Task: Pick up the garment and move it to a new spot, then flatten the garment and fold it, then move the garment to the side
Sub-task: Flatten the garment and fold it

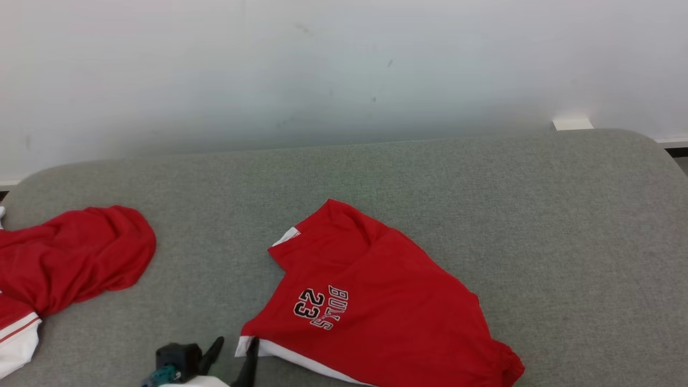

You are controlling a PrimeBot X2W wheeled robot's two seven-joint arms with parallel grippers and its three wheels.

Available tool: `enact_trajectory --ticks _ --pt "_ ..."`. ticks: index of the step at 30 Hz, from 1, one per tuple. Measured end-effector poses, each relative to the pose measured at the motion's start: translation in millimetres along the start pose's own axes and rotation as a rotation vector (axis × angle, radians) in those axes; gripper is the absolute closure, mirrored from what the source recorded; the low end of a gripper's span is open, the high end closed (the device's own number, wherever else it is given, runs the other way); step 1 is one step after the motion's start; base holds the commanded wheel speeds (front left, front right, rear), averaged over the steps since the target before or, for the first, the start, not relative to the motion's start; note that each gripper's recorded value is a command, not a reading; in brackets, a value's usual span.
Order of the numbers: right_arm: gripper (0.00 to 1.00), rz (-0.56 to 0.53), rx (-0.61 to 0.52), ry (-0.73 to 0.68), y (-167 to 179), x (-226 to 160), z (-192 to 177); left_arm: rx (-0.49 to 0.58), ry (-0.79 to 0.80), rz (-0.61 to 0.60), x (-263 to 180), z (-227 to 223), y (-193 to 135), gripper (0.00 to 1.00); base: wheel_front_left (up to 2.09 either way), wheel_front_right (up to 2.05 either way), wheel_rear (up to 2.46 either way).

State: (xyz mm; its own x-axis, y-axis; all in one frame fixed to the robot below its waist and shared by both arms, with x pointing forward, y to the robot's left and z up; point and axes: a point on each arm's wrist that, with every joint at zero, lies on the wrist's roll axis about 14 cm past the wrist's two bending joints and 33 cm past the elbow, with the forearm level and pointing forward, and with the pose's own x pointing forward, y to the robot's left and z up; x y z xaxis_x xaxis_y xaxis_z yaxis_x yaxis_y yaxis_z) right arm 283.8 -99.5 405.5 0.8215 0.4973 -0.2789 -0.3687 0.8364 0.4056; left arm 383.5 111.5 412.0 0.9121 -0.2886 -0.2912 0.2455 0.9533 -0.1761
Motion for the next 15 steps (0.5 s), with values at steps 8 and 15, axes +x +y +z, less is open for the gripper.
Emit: enact_trajectory --ticks 8,15 --pt "0.34 0.034 0.004 0.058 7 10 -11 0.011 0.079 -0.051 11 -14 -10 0.16 0.00 0.00 0.00" --pt "1.00 0.060 0.005 0.042 13 12 -4 0.006 0.068 -0.081 12 -13 -16 1.00 0.00 0.00 0.00"
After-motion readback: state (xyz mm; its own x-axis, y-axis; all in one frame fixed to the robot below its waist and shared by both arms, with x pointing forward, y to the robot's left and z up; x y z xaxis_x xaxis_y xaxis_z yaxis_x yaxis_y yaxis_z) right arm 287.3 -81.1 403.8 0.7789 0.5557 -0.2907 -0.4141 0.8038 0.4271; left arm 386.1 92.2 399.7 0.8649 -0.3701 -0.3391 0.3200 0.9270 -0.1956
